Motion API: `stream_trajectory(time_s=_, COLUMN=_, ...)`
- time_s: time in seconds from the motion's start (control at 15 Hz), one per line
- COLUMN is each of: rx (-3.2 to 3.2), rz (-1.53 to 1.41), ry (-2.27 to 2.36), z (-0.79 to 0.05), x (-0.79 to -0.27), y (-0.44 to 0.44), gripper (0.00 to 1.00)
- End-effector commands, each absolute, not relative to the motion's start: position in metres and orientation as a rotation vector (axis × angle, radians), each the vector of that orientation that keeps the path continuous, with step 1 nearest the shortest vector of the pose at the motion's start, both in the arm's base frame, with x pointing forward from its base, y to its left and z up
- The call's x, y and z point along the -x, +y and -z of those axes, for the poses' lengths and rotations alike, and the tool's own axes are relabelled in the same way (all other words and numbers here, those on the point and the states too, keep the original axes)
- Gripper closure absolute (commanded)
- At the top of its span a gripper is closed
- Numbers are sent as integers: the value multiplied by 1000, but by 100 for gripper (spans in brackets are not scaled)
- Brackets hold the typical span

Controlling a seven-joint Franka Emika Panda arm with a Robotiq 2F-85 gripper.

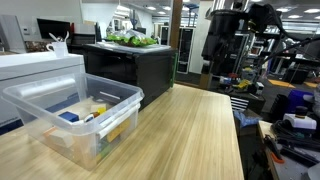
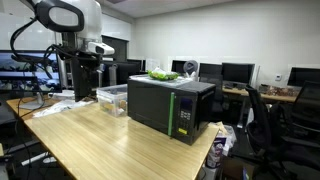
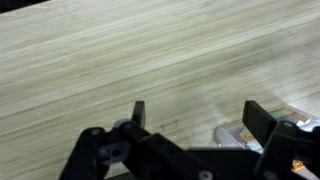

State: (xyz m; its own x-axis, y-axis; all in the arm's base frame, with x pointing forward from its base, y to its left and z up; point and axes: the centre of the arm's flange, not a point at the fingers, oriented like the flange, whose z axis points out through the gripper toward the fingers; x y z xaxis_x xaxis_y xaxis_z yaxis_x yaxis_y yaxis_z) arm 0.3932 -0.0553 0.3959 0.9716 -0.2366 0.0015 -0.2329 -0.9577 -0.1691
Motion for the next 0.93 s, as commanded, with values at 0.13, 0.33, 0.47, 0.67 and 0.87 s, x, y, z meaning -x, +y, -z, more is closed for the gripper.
stream_trajectory(time_s=0.13, rx=2947, rz=41, ry=511, z=-392, x=-401, y=-102, gripper=0)
stream_trajectory(time_s=0.33, rx=2943, rz=124, ry=585, z=-392, x=-412, y=-130, gripper=0)
stream_trajectory(time_s=0.47, rx=2939, rz=186, ry=614, z=-391, x=-421, y=-142, gripper=0)
stream_trajectory(time_s=0.67, rx=2968, rz=256, ry=626, z=-389, x=-431, y=-151, gripper=0)
stream_trajectory(time_s=0.87, rx=2979, rz=274, ry=637, z=-384, x=-439, y=-164, gripper=0)
